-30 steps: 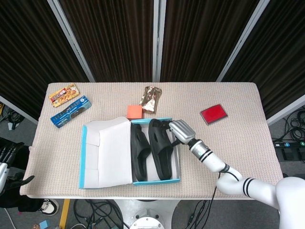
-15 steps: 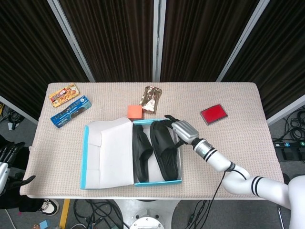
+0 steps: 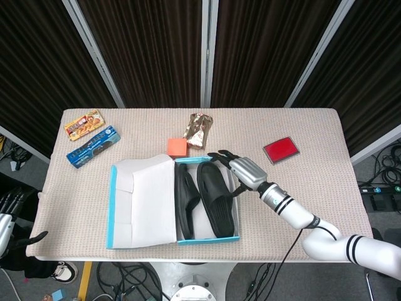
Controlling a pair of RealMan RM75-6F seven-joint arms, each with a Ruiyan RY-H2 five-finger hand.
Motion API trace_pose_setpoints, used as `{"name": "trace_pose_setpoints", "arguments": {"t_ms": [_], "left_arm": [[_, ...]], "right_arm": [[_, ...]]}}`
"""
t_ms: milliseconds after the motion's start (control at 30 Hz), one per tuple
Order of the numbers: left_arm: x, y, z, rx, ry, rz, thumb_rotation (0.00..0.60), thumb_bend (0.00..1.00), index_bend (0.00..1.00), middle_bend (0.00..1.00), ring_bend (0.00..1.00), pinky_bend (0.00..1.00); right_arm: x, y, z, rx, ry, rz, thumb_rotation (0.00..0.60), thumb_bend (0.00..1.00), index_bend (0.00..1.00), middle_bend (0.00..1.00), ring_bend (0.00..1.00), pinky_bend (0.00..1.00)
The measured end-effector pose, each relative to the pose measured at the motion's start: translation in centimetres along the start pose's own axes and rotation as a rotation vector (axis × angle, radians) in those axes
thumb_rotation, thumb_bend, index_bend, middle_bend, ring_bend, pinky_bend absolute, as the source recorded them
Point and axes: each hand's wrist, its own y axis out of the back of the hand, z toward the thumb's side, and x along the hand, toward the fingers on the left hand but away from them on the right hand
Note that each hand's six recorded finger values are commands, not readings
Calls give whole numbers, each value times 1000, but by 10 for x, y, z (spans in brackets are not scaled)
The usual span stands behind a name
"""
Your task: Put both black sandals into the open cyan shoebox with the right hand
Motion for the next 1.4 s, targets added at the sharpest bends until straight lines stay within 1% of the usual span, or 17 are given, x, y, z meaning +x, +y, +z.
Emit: {"name": "trace_pose_setpoints", "arguments": {"t_ms": [133, 233, 300, 367, 467, 567, 633, 767, 900, 1033, 1167, 1233, 1333, 1400], "left_arm": [[0, 0, 1, -5, -2, 2, 600, 72, 85, 106, 0, 84], [0, 1, 2, -4, -3, 5, 600, 72, 85, 105, 0, 83], [-1, 1, 1, -3, -1, 6, 600, 71, 85, 105, 0, 83], [-2, 2, 1, -2, 2, 6, 600, 72, 85, 105, 0, 83], [-2, 2, -1, -3, 7, 6, 600, 72, 85, 105, 0, 83], [-3, 3, -1, -5, 9, 9, 600, 72, 85, 105, 0, 84], [-3, 3, -2, -6, 11, 9, 600, 71, 85, 105, 0, 84], [-3, 3, -3, -8, 11, 7, 600, 72, 85, 106, 0, 83], [-3, 2, -2, -7, 8, 6, 600, 72, 85, 105, 0, 83], [-4, 3, -1, -5, 7, 10, 600, 72, 85, 106, 0, 84], [-4, 3, 0, -4, 5, 9, 600, 71, 85, 105, 0, 83], [-4, 3, 0, -3, 5, 9, 600, 71, 85, 105, 0, 83], [-4, 3, -1, -4, 6, 11, 600, 71, 85, 106, 0, 83], [-4, 4, -1, -4, 8, 12, 600, 72, 85, 105, 0, 84]], "right_arm": [[3, -1, 12, -110, 22, 4, 600, 0, 47, 202, 6, 187], [3, -5, 21, -239, 38, 25, 600, 0, 47, 209, 11, 187], [2, -11, 26, -326, 46, 52, 600, 0, 47, 208, 11, 187], [0, -22, 28, -392, 49, 90, 600, 0, 47, 207, 11, 187], [-6, -43, 28, -451, 39, 147, 600, 0, 47, 203, 11, 198], [-10, -60, 22, -475, 14, 196, 600, 0, 47, 200, 11, 227], [-11, -66, 19, -467, 1, 215, 600, 0, 47, 197, 11, 237], [-11, -71, 12, -433, -16, 229, 600, 0, 47, 191, 11, 244], [-10, -72, 10, -433, -27, 231, 600, 0, 47, 190, 11, 254], [-9, -65, 17, -449, 3, 205, 600, 0, 47, 216, 16, 257], [-10, -52, 31, -480, 68, 153, 600, 0, 46, 229, 27, 257], [-10, -47, 39, -495, 96, 138, 600, 0, 46, 229, 27, 257], [-13, -48, 46, -511, 112, 146, 600, 0, 46, 227, 27, 257], [-17, -54, 50, -520, 111, 164, 600, 0, 46, 222, 27, 257]]}}
